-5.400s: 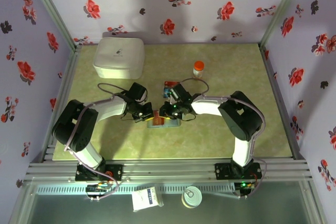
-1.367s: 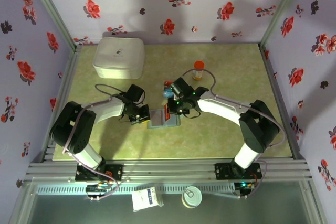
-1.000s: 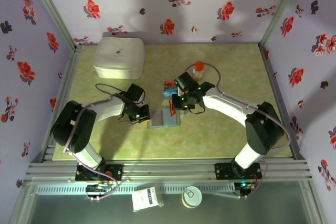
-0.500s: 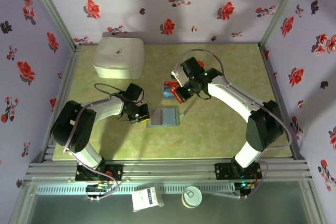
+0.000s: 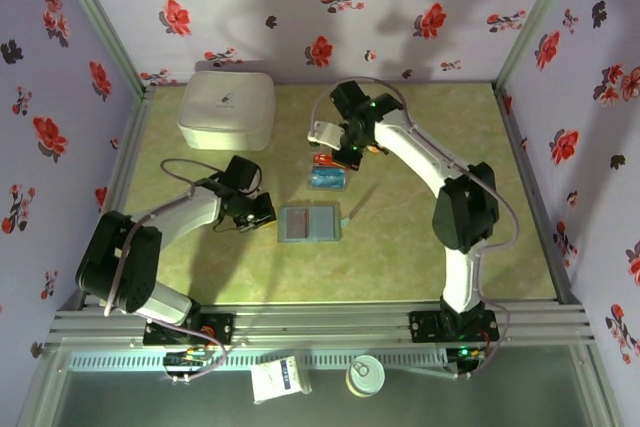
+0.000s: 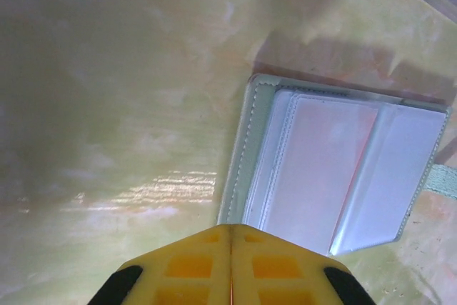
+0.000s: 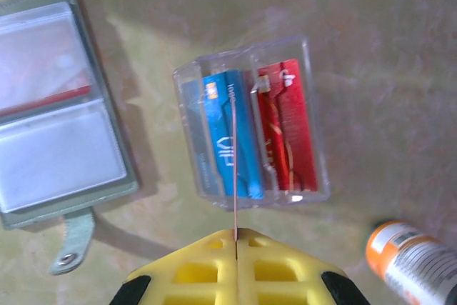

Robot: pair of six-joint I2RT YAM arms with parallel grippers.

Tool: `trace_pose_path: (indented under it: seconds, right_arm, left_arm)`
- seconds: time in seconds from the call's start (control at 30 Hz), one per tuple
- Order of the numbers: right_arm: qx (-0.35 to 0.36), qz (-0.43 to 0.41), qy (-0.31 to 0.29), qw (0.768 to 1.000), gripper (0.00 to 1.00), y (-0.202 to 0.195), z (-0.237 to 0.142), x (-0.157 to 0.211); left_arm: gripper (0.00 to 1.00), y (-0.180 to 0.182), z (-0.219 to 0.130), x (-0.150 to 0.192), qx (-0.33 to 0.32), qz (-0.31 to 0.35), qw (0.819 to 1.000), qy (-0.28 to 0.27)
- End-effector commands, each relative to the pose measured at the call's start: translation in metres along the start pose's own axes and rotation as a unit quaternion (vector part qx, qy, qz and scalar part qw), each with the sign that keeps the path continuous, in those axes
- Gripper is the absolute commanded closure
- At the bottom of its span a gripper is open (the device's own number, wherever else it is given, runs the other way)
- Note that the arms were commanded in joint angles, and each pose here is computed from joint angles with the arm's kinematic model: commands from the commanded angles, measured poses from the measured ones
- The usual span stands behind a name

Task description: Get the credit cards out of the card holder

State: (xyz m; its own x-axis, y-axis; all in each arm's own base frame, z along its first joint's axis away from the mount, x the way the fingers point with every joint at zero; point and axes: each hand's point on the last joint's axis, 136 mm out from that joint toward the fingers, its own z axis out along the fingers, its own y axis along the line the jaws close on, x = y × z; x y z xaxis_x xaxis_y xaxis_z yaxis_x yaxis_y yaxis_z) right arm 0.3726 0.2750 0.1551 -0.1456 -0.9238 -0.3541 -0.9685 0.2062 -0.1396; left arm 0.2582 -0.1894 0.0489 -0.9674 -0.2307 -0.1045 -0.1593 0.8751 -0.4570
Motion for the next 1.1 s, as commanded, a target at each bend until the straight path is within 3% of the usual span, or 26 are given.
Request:
trace_pose_path:
  seconds: [0.0,0.3,0.6,0.77,1.07]
  right_arm:
    - [-0.028,-0.039,0.015,0.999,1.00,-0.004,0.003,0.003]
    - [-0.039,-0.048,0.021,0.998,1.00,-0.033,0.029,-0.006]
    - [-0.049,-0.048,0.040,0.997,1.00,-0.036,0.052,0.002]
    - [-0.030,-0.040,0.048,0.998,0.86,-0.046,0.056,0.005]
    - [0.032,-0.013,0.030,0.999,0.84,-0.067,0.042,-0.003]
  left_arm:
    - [0.93,0.016,-0.006,0.010,-0.022,0.001,1.000,0.006]
    - [0.93,0.027,-0.014,0.014,-0.025,-0.013,1.000,-0.005]
    - [0.93,0.033,-0.015,0.014,-0.029,-0.018,0.999,-0.003]
    - [0.93,0.033,-0.014,0.014,-0.029,-0.017,0.999,-0.003]
    - [0.93,0.032,-0.011,0.013,-0.027,-0.018,0.999,-0.001]
